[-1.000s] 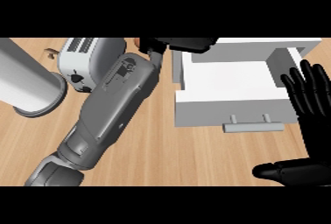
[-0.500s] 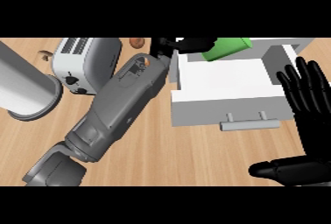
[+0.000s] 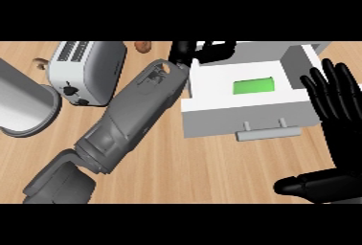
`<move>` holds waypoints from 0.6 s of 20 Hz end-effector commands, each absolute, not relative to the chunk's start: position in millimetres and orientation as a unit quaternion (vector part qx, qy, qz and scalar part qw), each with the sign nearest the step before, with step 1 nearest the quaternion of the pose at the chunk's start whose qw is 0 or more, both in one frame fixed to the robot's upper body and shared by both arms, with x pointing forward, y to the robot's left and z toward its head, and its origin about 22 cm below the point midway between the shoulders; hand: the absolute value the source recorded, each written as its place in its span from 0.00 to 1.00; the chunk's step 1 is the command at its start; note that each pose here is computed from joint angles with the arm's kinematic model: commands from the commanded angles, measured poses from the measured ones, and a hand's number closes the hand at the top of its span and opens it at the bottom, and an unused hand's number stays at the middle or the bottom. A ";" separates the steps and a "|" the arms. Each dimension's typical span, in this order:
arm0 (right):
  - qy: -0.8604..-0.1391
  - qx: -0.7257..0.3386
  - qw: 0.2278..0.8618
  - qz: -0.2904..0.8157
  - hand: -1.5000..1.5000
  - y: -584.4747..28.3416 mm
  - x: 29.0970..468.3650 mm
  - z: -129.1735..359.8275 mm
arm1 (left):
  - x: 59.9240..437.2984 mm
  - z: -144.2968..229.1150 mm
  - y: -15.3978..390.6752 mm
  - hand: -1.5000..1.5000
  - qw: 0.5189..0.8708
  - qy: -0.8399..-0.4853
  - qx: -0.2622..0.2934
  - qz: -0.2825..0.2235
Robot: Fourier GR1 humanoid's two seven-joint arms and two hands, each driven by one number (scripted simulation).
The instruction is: Pick up the cup, place it into the drawer and close the drawer
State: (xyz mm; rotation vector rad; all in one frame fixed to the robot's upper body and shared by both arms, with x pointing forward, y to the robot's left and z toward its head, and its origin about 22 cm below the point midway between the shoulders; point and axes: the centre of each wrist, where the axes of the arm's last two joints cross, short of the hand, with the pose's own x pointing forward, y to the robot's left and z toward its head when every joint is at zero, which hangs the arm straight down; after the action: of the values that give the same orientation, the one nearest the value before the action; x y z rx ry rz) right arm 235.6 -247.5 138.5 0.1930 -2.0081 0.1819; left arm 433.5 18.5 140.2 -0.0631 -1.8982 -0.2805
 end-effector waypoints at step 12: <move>-0.850 0.121 0.509 0.062 0.00 -244.1 239.6 146.0 | 425.0 134.7 8.7 0.00 0.570 -0.813 -0.028 -0.116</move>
State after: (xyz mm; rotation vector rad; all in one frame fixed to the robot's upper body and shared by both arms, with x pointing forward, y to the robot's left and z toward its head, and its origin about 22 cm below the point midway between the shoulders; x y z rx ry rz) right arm 242.9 -240.0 142.0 0.2663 -2.0289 0.1749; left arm 428.4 13.1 131.1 -0.0086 -1.8931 -0.3178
